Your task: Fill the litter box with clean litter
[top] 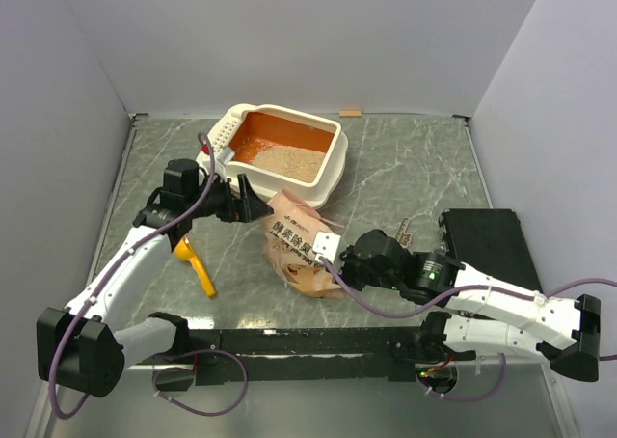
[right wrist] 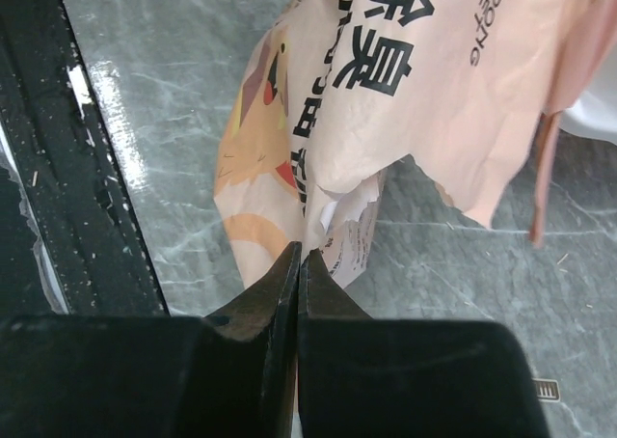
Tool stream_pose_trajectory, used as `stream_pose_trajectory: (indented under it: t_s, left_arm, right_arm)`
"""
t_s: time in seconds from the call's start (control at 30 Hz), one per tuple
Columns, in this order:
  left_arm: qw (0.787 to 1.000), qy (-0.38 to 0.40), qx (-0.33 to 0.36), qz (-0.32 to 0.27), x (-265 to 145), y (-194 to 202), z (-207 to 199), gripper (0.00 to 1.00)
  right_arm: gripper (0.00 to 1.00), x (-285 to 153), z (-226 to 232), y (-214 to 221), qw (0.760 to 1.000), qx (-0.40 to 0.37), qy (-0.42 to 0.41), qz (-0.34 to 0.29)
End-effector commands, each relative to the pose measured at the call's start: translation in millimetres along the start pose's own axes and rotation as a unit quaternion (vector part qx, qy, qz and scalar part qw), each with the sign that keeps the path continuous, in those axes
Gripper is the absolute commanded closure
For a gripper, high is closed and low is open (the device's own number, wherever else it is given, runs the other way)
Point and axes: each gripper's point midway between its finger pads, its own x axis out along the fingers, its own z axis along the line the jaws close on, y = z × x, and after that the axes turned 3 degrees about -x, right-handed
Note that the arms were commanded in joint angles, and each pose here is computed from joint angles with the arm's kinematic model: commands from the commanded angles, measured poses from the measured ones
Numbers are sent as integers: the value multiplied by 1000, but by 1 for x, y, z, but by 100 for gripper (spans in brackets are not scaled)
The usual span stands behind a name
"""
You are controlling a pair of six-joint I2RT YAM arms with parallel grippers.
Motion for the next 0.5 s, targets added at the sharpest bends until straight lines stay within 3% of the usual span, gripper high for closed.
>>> stream_pose_trajectory:
  t_s: [0.0, 0.47]
  left_arm:
    - [991, 109, 73, -24, -7, -32, -49, 3]
    - [967, 226, 94, 67, 22, -16, -57, 2]
  right_arm:
    - [100, -3, 7, -9, 1000, 2, -7, -24]
    - [100, -7, 19, -15, 999, 7, -24, -44]
